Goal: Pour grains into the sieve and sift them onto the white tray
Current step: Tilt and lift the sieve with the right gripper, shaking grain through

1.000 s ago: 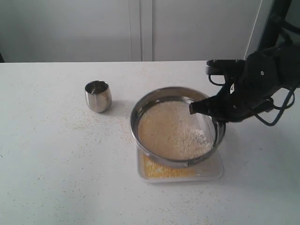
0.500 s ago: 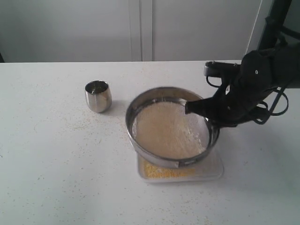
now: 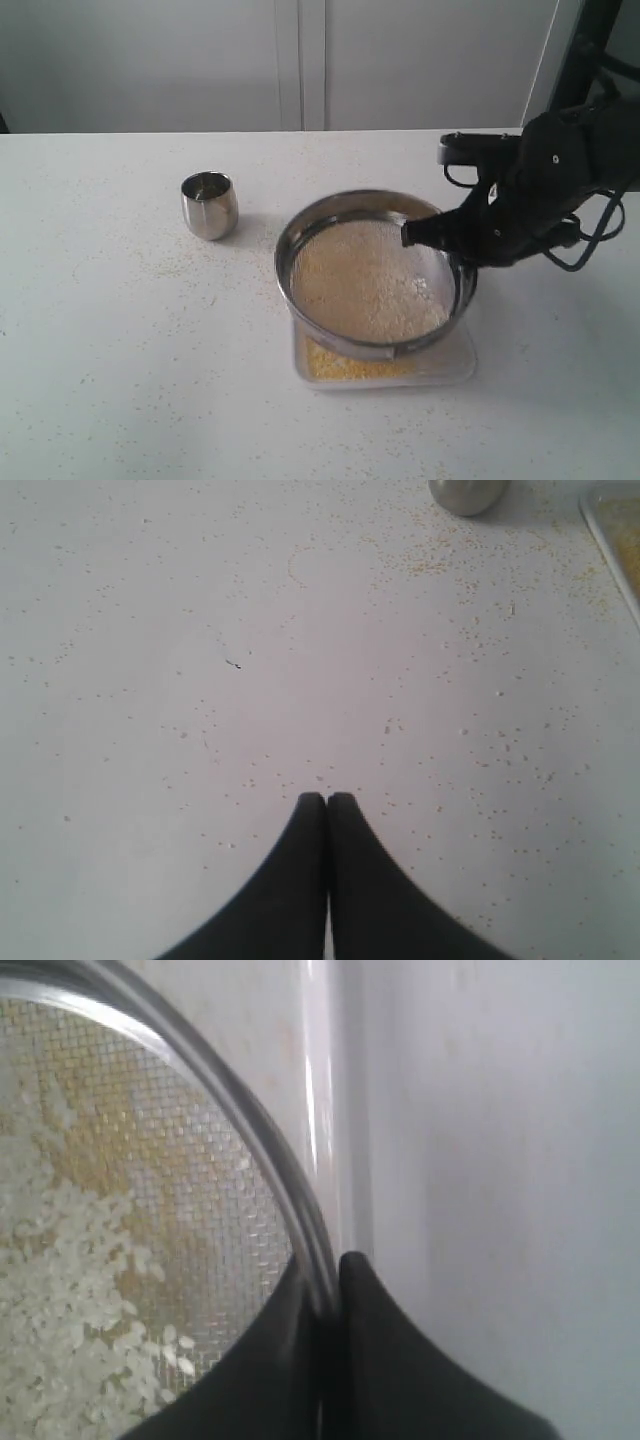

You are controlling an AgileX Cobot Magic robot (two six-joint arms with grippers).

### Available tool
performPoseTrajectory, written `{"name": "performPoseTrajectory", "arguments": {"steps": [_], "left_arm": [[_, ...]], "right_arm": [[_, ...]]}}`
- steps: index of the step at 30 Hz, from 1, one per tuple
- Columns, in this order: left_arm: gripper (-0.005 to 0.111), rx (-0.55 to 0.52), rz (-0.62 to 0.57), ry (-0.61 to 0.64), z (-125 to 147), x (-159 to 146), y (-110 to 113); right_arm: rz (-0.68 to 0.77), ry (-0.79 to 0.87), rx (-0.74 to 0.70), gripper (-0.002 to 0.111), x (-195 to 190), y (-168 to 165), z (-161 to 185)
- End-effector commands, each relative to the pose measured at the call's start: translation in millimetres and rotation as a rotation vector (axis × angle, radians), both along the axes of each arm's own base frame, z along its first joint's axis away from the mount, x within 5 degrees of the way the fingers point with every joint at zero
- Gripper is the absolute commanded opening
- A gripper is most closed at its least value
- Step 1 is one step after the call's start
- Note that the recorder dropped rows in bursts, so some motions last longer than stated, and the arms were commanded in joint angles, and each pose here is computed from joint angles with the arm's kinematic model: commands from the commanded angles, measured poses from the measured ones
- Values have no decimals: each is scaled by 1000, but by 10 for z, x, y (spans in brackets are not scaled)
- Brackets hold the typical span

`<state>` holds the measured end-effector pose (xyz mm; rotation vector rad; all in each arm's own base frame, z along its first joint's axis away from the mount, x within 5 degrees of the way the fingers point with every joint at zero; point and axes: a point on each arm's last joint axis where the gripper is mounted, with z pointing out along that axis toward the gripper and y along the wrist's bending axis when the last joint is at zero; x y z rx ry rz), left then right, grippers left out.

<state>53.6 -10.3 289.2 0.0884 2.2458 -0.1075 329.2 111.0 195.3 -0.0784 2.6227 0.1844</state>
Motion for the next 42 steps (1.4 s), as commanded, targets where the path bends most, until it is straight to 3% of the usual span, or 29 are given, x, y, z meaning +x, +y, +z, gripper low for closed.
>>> {"name": "performPoseTrajectory", "arguments": {"steps": [1, 5, 7, 10, 12, 16, 18, 23, 25, 29, 31, 35, 37, 40, 42], "left_arm": [[0, -1, 2, -2, -2, -14, 0], [0, -1, 2, -2, -2, -14, 0], [0, -1, 2, -2, -2, -14, 0], [0, -1, 2, -2, -2, -14, 0], [0, -1, 2, -2, -2, -14, 0], [0, -1, 2, -2, -2, -14, 0], [0, -1, 2, -2, -2, -14, 0], [0, -1, 2, -2, -2, -14, 0], [0, -1, 2, -2, -2, -14, 0], [0, -1, 2, -2, -2, -14, 0], [0, -1, 2, -2, -2, -14, 0], [0, -1, 2, -2, -2, -14, 0], [0, -1, 2, -2, -2, -14, 0], [0, -1, 2, -2, -2, -14, 0], [0, -1, 2, -2, -2, -14, 0]], "right_arm": [[-61, -193, 141, 0, 181, 69, 171], [-59, 90, 24, 0, -85, -25, 100], [-59, 29, 47, 0, -62, -17, 88], [-48, -223, 136, 0, 145, 52, 86], [-50, -253, 152, 0, 209, 75, 86], [-61, 36, 46, 0, -31, -6, 48], [-62, 79, 30, 0, -101, -30, 26], [-61, -269, 168, 0, 192, 70, 142], [-118, -179, 194, 0, 147, 66, 167], [-108, 91, 73, 0, -155, -31, 209], [-94, 24, 76, 0, -128, -36, 247], [-63, -304, 176, 0, 147, 49, 370], [-115, -237, 206, 0, 132, 53, 394], [-117, 5, 112, 0, -100, -16, 432], [-106, 70, 53, 0, -186, -63, 412]]}}
